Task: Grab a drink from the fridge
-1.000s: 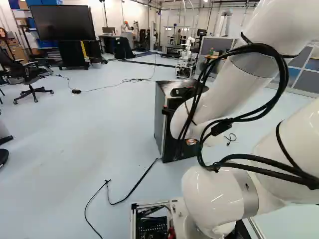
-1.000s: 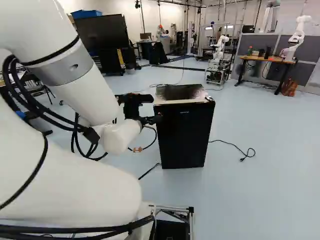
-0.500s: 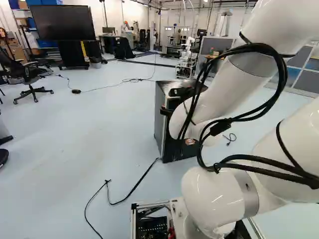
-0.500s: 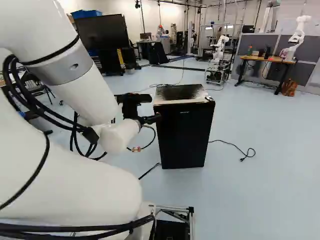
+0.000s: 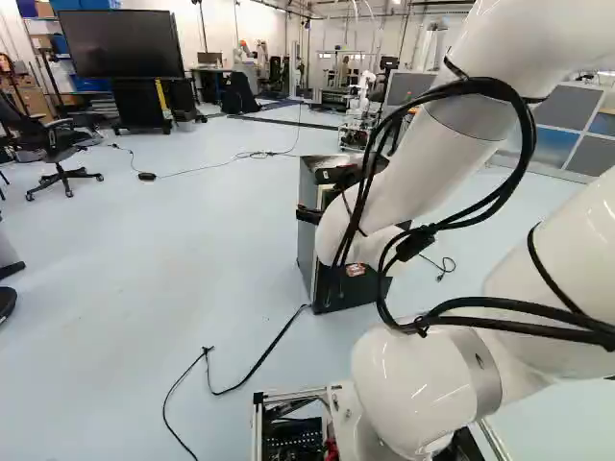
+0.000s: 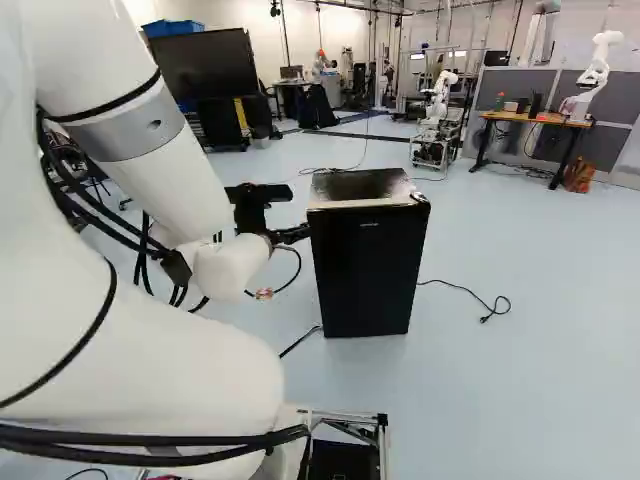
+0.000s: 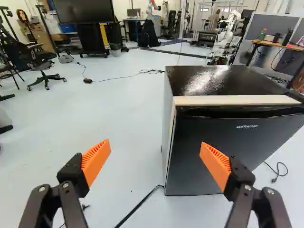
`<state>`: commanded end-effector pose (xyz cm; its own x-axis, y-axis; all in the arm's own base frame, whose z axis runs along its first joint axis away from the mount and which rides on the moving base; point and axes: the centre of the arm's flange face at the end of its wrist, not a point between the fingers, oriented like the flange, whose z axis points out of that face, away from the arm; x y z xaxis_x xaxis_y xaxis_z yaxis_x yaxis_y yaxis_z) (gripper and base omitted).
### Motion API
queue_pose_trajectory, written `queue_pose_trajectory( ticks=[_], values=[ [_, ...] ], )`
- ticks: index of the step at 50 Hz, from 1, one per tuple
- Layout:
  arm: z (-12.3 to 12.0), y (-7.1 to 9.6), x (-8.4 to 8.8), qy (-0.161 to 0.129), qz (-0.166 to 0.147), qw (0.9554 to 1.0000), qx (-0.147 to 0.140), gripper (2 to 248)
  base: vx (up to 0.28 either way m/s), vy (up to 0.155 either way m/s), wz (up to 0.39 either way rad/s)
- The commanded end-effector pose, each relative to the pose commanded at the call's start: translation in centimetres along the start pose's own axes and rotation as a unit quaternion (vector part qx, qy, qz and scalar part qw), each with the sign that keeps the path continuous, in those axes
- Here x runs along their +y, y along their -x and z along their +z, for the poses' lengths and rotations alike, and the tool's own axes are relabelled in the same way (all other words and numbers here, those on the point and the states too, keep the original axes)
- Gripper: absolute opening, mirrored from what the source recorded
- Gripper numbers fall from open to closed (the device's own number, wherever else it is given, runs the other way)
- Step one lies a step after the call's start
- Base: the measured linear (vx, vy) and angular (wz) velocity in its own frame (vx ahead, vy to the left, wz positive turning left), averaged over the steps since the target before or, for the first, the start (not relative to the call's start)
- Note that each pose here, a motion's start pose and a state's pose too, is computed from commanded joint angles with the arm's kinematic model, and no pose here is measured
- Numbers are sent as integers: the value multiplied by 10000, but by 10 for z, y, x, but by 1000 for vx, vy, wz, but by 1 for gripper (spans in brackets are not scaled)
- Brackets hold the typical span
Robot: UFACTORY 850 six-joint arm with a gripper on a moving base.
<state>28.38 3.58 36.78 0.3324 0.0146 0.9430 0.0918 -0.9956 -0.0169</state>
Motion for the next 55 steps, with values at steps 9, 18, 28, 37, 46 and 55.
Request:
queue_pose_trajectory(
  ticks=[9, 18, 28, 37, 46, 55],
  values=[
    [2, -1, -8, -25, 65, 10000, -9, 247, 0, 0, 0],
    [4, -1, -16, -38, 139, 9999, -21, 247, 0, 0, 0],
    [7, -3, -25, -41, 225, 9997, -40, 247, 0, 0, 0],
    [9, -4, -34, -40, 305, 9995, -58, 247, 0, 0, 0],
    [10, -4, -42, -27, 393, 9992, -74, 247, 0, 0, 0],
    [12, -6, -49, 39, 519, 9986, -35, 247, 0, 0, 0]
  ],
)
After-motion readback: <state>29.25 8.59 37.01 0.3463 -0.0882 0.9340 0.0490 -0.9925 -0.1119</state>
